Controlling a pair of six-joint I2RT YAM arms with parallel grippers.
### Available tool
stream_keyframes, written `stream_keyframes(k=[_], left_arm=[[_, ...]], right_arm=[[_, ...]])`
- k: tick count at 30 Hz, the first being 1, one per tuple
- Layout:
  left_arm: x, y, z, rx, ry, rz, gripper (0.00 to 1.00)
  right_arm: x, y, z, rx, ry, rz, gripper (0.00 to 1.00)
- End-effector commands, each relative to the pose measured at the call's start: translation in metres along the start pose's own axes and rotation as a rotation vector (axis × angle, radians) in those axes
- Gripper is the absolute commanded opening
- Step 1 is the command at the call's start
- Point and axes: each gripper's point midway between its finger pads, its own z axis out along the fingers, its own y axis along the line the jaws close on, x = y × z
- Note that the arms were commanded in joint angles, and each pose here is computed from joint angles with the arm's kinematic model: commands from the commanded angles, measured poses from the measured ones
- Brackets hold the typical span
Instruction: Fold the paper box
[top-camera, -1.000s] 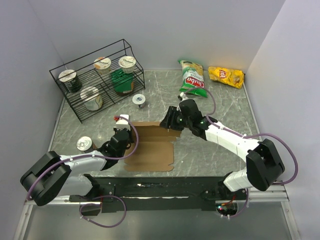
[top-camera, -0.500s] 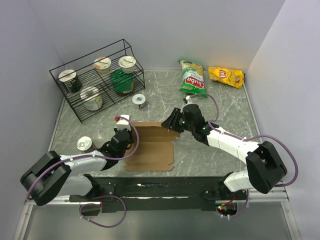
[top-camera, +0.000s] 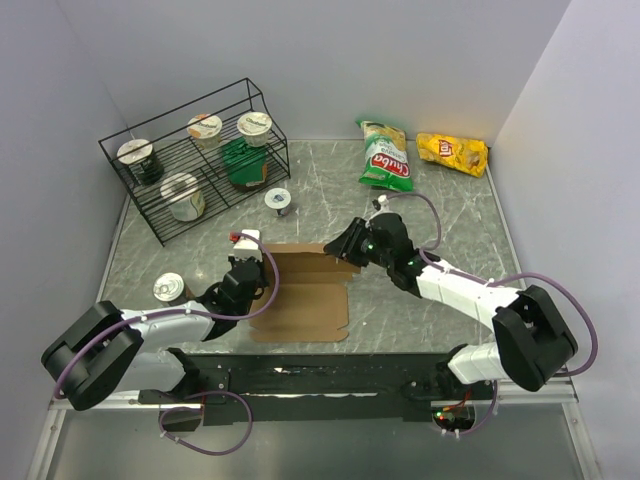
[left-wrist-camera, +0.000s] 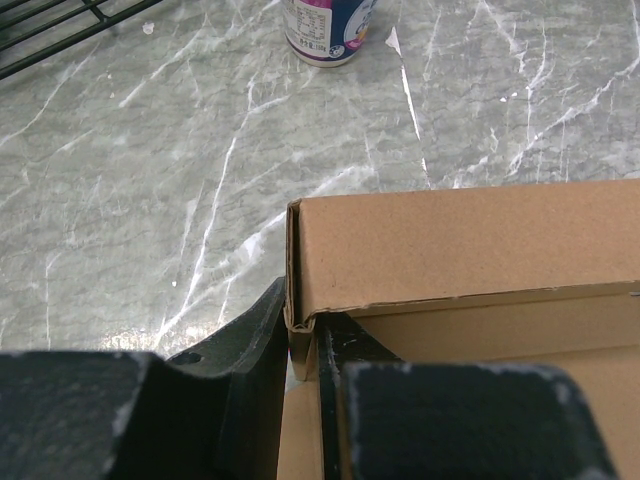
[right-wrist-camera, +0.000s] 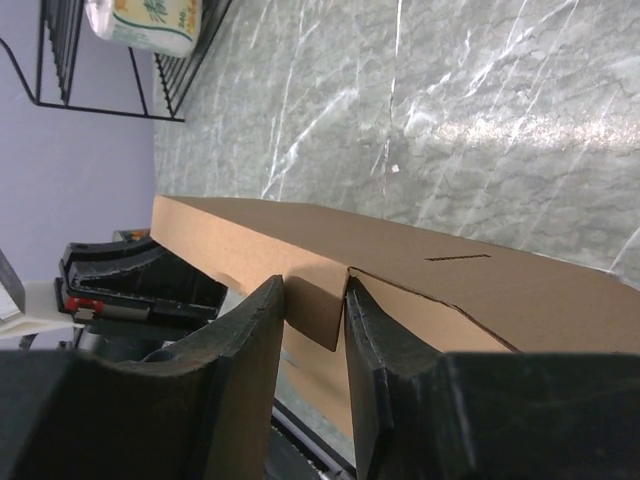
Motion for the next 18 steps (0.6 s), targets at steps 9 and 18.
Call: stream_keyframes(k=[9, 18], left_arm=[[-0.008, -0.008, 0.000, 0.009, -0.009, -0.027, 0.11], [-0.008, -0.011, 0.001, 0.028, 0.015, -0.042, 0.07]], right_arm=[[-0.028, 0.018, -0.034, -0.044, -0.136, -0.127, 0.84], [-0.007, -0.032, -0.086, 0.028, -0.199, -0.259, 0.77]])
